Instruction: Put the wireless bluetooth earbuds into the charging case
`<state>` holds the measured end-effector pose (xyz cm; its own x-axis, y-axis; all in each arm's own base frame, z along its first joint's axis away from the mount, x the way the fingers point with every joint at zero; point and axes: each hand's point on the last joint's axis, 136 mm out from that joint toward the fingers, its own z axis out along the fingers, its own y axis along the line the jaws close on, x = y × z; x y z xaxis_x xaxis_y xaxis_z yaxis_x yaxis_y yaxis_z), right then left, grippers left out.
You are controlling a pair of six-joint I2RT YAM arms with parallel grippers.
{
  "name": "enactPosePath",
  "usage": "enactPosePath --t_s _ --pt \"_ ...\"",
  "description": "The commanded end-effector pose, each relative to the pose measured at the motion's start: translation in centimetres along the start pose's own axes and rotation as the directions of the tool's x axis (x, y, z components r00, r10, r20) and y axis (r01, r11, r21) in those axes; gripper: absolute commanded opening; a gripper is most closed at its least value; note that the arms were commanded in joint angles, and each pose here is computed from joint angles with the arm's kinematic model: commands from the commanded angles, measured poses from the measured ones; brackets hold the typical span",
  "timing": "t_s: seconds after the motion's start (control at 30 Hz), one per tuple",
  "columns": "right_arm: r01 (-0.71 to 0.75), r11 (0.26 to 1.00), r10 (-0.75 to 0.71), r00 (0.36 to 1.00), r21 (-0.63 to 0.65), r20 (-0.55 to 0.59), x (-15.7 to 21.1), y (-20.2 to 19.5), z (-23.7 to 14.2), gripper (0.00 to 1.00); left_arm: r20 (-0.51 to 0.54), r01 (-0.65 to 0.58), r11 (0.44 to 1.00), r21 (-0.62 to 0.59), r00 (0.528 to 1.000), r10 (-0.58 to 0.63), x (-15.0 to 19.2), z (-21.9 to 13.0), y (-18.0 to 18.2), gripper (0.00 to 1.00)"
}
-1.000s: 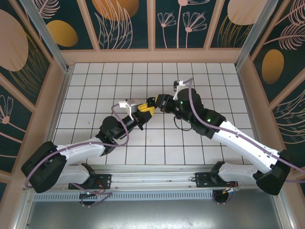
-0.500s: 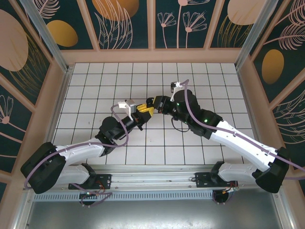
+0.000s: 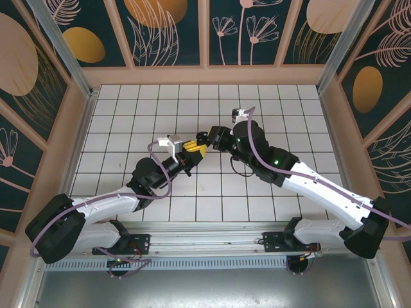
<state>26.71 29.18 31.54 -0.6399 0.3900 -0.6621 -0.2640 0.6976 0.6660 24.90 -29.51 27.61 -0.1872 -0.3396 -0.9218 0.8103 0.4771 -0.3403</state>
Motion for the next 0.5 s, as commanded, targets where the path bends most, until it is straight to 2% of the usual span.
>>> enactPosePath --t_s 0.0,0.47 --pt "-0.009 1.000 0.010 0.999 -0.021 0.035 -0.8 1.3 0.0 0.18 0.022 -0.032 0.999 0.013 0.999 0.032 -0.9 -0.2 -0.6 0.00" --pt "0.016 1.000 -0.016 1.000 0.001 0.025 0.2 2.2 0.4 0.18 0.017 -0.030 0.999 -0.030 0.999 0.031 -0.8 -0.1 0.2 0.00"
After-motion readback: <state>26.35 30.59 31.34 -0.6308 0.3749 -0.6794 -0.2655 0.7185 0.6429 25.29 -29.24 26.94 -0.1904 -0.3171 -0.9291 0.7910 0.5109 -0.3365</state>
